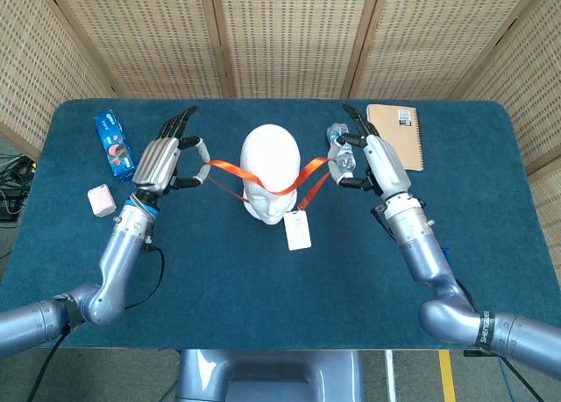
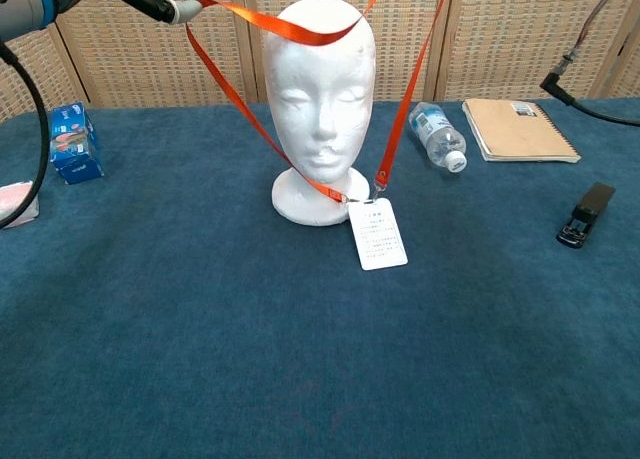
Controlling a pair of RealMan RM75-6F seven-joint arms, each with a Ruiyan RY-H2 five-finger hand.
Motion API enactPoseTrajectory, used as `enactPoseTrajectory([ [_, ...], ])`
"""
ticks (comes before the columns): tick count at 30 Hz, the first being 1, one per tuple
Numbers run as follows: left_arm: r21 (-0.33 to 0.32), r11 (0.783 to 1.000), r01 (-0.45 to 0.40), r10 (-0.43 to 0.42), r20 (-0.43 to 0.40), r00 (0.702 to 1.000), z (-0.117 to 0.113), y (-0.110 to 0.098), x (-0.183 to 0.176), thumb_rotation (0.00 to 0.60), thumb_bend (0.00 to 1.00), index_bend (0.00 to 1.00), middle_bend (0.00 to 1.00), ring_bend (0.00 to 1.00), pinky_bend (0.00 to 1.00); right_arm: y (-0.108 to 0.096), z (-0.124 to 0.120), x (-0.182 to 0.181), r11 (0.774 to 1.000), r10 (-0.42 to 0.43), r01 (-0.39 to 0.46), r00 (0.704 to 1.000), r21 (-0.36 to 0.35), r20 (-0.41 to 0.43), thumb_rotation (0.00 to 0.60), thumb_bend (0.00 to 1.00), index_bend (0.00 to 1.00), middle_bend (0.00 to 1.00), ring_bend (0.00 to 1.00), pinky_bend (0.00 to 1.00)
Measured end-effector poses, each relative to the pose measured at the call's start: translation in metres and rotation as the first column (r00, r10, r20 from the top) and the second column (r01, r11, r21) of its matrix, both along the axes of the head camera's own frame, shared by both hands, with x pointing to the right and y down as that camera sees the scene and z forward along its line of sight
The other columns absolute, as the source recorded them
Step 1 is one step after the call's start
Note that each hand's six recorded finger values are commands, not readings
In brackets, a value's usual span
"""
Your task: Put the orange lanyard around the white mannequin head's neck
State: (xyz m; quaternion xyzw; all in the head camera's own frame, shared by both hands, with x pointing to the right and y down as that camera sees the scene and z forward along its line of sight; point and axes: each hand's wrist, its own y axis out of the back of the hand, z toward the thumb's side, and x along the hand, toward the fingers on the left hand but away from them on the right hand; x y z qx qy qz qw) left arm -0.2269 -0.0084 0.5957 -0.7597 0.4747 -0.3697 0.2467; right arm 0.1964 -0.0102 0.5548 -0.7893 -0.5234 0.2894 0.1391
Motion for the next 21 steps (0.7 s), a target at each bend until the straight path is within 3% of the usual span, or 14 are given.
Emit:
enactPoseTrajectory([
  [7,-0.043,0.995,0.095,-0.095,-0.007,0.995,0.014,-0.024,-0.005,0.600,0.52,0.73,0.00,0.00,0.00,-0.035,0.001,0.000,0.992,0.112,-0.108,0.991,-0.060,0.067,0.600,0.77,0.71,0.03,0.00,0.00],
  [12,-0.077,0.988,0.133,-0.134,-0.006,0.991,0.028,-0.032,-0.011,0.600,0.52,0.67,0.00,0.00,0.00,-0.057,0.011,0.008,0.981,0.177,-0.173,0.984,-0.082,0.032,0.600,0.77,0.70,0.04,0.00,0.00],
  [13,-0.090,0.986,0.140,-0.140,-0.001,0.990,0.033,-0.033,-0.013,0.600,0.52,0.61,0.00,0.00,0.00,-0.059,0.014,0.010,0.980,0.180,-0.178,0.984,-0.086,0.014,0.600,0.74,0.67,0.03,0.00,0.00],
  [15,-0.110,0.983,0.145,-0.145,0.009,0.989,0.038,-0.034,-0.016,0.600,0.50,0.35,0.00,0.00,0.00,-0.064,0.020,0.012,0.979,0.178,-0.180,0.984,-0.094,-0.033,0.600,0.58,0.53,0.01,0.00,0.00],
  [17,-0.128,0.982,0.138,-0.136,0.028,0.990,0.043,-0.035,-0.017,0.600,0.38,0.03,0.00,0.00,0.00,-0.066,0.026,0.014,0.979,0.168,-0.175,0.983,-0.100,-0.077,0.600,0.27,0.24,0.00,0.00,0.00],
  [19,-0.148,0.981,0.128,-0.124,0.031,0.992,0.046,-0.035,-0.016,0.600,0.24,0.00,0.00,0.00,0.00,-0.068,0.031,0.014,0.979,0.155,-0.169,0.980,-0.110,-0.123,0.600,0.12,0.10,0.00,0.00,0.00],
  [21,-0.157,0.979,0.130,-0.129,0.020,0.991,0.047,-0.036,-0.016,0.600,0.13,0.00,0.00,0.00,0.00,-0.071,0.034,0.015,0.978,0.158,-0.176,0.976,-0.114,-0.150,0.600,0.08,0.06,0.00,0.00,0.00],
])
